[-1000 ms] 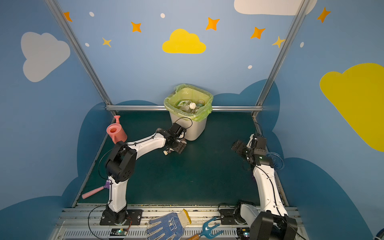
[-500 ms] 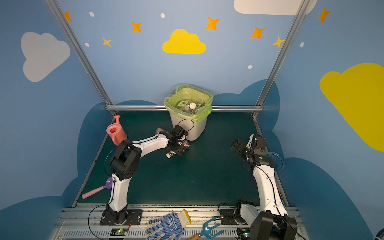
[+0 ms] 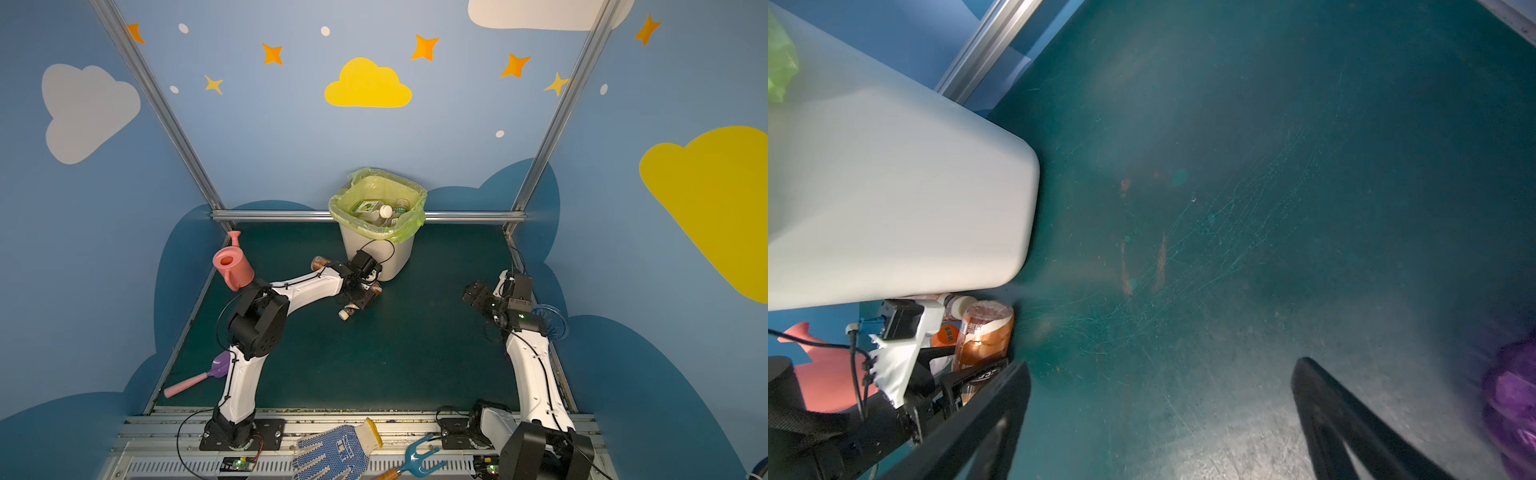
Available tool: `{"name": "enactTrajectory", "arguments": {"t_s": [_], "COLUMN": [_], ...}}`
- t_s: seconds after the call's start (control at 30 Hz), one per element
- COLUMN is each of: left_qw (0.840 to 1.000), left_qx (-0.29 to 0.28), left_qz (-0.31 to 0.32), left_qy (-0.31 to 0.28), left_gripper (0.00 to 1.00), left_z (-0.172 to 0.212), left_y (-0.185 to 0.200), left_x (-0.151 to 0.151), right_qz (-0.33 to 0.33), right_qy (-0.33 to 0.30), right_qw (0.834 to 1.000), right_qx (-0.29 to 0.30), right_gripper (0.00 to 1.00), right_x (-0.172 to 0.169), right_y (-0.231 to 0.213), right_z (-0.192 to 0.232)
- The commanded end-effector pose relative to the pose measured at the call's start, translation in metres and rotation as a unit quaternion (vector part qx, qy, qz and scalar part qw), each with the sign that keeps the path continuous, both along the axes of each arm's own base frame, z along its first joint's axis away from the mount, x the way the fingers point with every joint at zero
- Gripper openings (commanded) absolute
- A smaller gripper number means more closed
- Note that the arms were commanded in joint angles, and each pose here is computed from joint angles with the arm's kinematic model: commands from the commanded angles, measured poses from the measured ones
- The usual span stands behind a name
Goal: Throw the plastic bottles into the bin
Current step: 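Grasp the brown coffee bottle beside the bin with the left gripper, then lift the brown coffee bottle with the left gripper up over the bin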
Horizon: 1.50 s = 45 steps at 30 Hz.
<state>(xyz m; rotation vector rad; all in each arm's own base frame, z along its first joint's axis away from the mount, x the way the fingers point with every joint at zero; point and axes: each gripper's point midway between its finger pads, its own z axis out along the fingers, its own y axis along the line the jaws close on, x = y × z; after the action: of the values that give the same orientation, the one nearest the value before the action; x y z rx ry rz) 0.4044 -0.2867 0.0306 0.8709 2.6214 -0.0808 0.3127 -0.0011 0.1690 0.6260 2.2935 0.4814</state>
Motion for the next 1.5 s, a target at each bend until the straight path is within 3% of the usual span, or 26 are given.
{"name": "enactTrajectory", "arguments": {"t_s": [0.0,0.2,0.37,0.5,0.63,0.73,0.87,1.0,1.07,1.1,1.17,1.3,1.33,1.4,1.47], "left_qw": [1.0,1.0,0.998,0.993,0.974,0.938,0.856,0.797,0.78,0.778,0.793,0.852,0.861,0.868,0.858], "left_qx": [0.007,-0.021,-0.057,-0.107,-0.164,-0.204,-0.269,-0.31,-0.328,-0.336,-0.35,-0.367,-0.372,-0.383,-0.4], "left_qz": [-0.004,0.008,0.022,0.04,0.078,0.1,0.091,0.067,0.057,0.053,0.059,0.07,0.069,0.064,0.057], "left_qy": [0.021,0.018,0.003,-0.041,-0.135,-0.263,-0.431,-0.514,-0.531,-0.529,-0.495,-0.366,-0.341,-0.309,-0.317], "left_gripper": [0.48,0.45,0.45,0.46,0.46,0.47,0.51,0.52,0.53,0.53,0.53,0.54,0.56,0.63,0.72], "left_z": [-0.003,0.015,0.042,0.083,0.159,0.25,0.395,0.499,0.527,0.533,0.521,0.455,0.443,0.432,0.445], "left_y": [0.003,0.0,-0.002,-0.001,0.022,0.05,0.086,0.1,0.094,0.088,0.069,0.013,-0.002,-0.021,-0.028], "left_x": [-0.011,-0.026,-0.056,-0.083,-0.094,-0.089,-0.091,-0.093,-0.082,-0.073,-0.035,0.053,0.068,0.085,0.09], "right_qz": [0.003,0.005,0.025,0.036,0.045,0.049,0.053,0.051,0.047,0.046,0.046,0.051,0.053,0.056,0.057], "right_qy": [0.004,0.005,-0.002,-0.009,-0.012,-0.015,-0.023,-0.027,-0.029,-0.029,-0.03,-0.029,-0.027,-0.026,-0.025], "right_qw": [1.0,1.0,0.999,0.998,0.997,0.997,0.997,0.997,0.997,0.997,0.997,0.997,0.996,0.996,0.997], "right_qx": [0.006,0.01,0.03,0.046,0.055,0.057,0.057,0.053,0.05,0.048,0.048,0.059,0.061,0.059,0.052], "right_gripper": [0.98,0.98,0.98,0.98,0.98,0.98,0.98,0.98,0.98,0.98,0.98,0.98,0.98,0.98,0.98], "right_x": [-0.006,-0.008,-0.003,0.001,0.005,0.008,0.012,0.013,0.012,0.011,0.01,0.009,0.008,0.007,0.005], "right_y": [0.002,0.004,0.012,0.018,0.022,0.023,0.024,0.022,0.02,0.02,0.02,0.024,0.024,0.025,0.023], "right_z": [-0.001,-0.003,-0.001,0.001,0.003,0.006,0.011,0.014,0.014,0.014,0.014,0.011,0.01,0.01,0.011]}}
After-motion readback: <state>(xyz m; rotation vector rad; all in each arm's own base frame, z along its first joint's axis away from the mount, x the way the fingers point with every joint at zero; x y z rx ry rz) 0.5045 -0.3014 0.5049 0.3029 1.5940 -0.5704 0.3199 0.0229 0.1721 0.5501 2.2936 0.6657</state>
